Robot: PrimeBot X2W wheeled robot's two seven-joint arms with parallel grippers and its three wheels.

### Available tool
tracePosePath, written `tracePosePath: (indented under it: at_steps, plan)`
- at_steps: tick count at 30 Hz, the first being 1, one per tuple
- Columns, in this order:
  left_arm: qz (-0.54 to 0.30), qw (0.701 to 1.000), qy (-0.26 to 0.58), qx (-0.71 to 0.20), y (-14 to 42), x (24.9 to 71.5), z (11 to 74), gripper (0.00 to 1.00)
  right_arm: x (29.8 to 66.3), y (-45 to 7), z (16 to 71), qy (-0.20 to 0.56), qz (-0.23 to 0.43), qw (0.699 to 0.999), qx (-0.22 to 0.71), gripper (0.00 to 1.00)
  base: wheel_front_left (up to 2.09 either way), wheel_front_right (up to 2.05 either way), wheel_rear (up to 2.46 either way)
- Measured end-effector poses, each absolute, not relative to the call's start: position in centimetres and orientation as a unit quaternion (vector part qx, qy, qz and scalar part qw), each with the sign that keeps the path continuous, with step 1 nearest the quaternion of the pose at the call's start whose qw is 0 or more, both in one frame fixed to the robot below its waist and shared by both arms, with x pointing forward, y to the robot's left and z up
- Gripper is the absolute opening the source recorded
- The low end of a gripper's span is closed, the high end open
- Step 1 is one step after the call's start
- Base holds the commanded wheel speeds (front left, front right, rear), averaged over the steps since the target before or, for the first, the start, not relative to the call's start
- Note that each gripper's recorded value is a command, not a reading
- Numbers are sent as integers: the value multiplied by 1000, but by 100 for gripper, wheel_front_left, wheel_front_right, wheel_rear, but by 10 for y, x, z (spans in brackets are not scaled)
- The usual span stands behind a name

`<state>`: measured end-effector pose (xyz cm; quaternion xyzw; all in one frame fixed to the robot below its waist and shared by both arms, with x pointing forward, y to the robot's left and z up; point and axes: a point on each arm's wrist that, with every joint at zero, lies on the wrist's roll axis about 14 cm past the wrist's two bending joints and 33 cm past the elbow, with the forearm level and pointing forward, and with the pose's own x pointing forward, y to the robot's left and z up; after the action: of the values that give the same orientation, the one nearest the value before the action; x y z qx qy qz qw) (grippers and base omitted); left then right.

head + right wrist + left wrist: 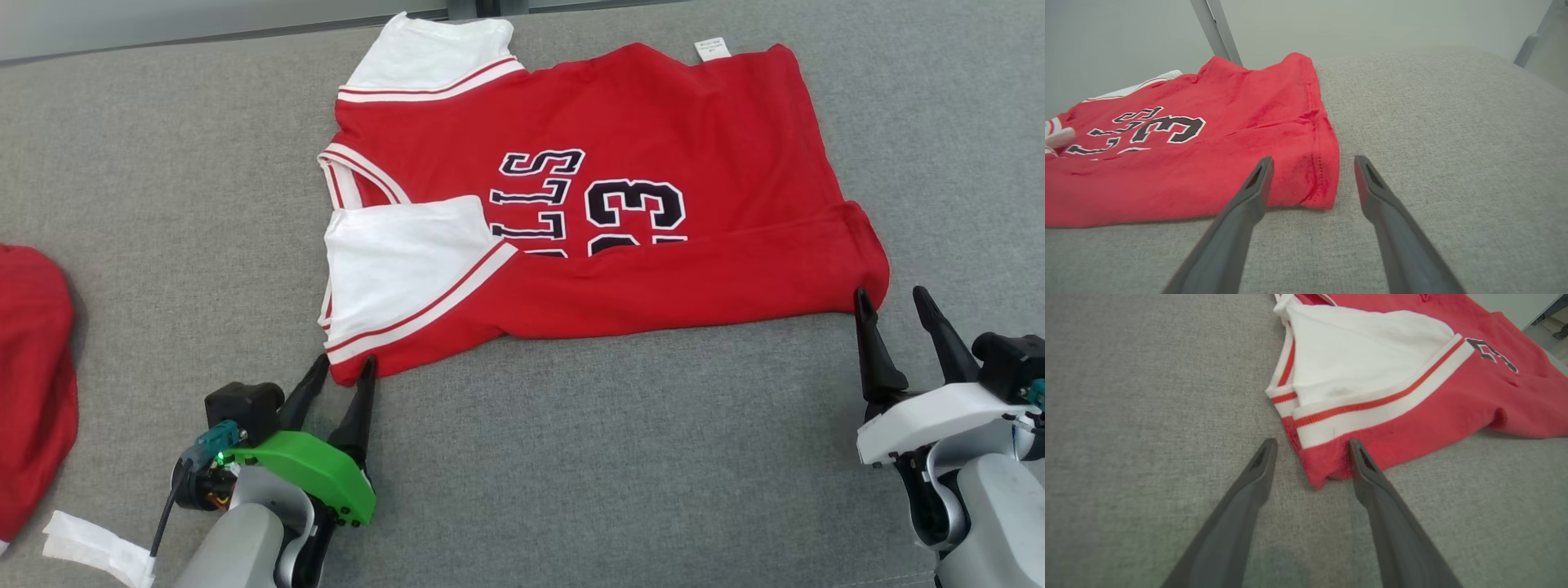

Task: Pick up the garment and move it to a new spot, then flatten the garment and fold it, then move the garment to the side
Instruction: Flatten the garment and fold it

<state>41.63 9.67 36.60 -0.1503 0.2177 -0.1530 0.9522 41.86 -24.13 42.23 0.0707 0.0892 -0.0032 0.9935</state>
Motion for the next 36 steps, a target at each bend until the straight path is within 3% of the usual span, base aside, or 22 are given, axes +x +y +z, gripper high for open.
tracePosePath:
  at_steps: [13,14,17,18,27,36]
  plan:
    - [-156,956,200,-150,103,417,374,0,428,-243,380,158,-33,982,93,100,0,0,0]
    - [-156,956,199,-150,103,417,375,0,429,-242,379,160,-32,982,94,96,0,0,0]
    - [-157,957,194,-150,103,416,378,0,429,-239,377,167,-29,981,93,8,0,0,0]
    - [-158,957,193,-149,103,416,378,0,428,-238,376,170,-28,981,92,0,0,0,0]
    - [-161,961,172,-141,111,418,391,0,427,-238,382,167,-11,982,83,0,0,0,0]
    - [-153,962,167,-154,120,387,400,0,397,-250,394,157,2,985,74,0,0,0,0]
